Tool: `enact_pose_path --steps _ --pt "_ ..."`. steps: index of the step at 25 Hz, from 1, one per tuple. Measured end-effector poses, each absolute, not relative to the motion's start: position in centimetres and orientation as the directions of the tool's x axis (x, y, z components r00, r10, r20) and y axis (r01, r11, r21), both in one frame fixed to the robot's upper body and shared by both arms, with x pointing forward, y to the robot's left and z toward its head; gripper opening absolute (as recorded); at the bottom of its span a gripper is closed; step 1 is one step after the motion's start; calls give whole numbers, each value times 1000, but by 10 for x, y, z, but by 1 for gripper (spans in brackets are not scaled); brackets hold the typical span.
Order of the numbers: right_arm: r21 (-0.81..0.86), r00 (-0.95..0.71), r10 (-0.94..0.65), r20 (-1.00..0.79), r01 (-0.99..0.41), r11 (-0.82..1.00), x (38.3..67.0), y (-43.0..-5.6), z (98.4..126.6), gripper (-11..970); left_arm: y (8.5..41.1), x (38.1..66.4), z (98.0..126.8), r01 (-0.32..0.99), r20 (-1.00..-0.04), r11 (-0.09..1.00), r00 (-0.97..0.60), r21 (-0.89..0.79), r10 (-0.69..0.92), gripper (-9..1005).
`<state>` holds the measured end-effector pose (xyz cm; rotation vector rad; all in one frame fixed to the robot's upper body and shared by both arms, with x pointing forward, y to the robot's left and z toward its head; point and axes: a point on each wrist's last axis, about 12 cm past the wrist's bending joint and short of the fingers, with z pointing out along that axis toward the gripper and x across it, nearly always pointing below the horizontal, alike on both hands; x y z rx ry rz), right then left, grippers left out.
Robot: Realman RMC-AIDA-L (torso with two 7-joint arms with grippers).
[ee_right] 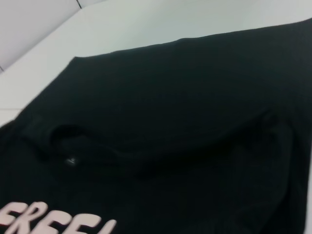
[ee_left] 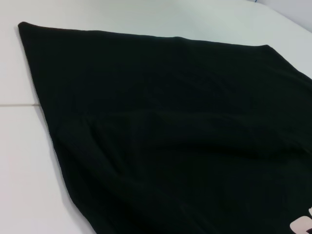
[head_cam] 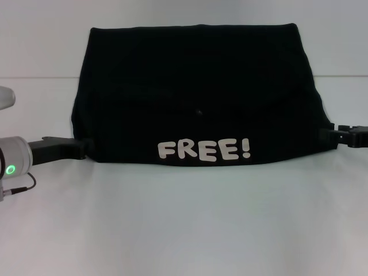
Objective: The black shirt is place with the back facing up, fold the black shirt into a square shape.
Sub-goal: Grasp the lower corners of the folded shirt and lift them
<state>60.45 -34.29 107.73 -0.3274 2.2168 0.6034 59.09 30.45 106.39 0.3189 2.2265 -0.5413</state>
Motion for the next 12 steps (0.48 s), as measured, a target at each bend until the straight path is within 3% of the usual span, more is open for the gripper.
enact_pose_path --steps 12 --pt "206 -646 -129 -753 -417 885 611 -332 1065 628 304 592 1064 383 -762 880 -647 -280 39 0"
